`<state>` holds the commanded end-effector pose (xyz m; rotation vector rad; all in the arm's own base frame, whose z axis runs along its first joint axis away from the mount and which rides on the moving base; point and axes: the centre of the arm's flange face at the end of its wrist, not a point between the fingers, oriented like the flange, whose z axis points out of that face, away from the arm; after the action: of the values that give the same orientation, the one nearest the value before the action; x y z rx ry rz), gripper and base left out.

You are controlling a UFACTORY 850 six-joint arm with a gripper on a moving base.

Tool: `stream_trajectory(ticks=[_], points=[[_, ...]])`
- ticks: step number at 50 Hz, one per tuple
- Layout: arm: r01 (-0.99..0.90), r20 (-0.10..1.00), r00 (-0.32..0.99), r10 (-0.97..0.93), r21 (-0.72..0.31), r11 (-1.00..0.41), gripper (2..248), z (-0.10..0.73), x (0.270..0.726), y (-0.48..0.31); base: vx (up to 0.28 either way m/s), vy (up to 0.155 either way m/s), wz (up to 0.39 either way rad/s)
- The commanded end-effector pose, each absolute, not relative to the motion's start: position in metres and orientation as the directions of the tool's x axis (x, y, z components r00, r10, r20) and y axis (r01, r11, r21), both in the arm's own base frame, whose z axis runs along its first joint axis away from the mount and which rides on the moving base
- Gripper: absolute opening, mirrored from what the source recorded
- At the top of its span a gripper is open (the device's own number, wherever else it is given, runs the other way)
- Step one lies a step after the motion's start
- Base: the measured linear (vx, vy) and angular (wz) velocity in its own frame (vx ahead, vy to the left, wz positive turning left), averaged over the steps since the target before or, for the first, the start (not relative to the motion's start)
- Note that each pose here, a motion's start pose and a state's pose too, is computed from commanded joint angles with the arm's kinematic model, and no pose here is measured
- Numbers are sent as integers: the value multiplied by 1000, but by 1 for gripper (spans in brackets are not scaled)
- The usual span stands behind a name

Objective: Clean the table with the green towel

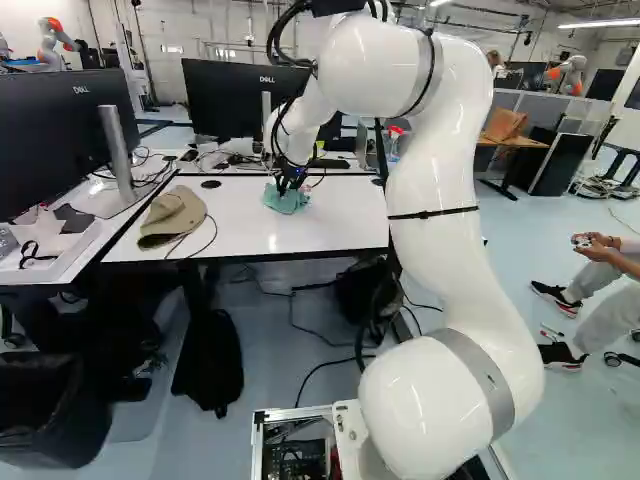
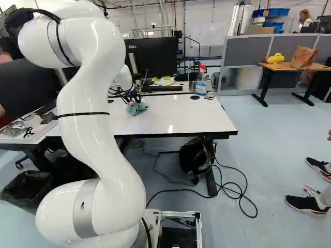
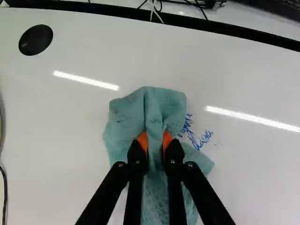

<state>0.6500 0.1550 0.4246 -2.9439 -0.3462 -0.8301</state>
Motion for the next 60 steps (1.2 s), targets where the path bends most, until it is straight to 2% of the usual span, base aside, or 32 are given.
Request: stream_trajectory(ticks=[30,60], points=[[153,511,849,132,0,-988,53,426,646,100,0,0,0],[90,531,844,76,0,-996,53,423,677,61,0,0,0]])
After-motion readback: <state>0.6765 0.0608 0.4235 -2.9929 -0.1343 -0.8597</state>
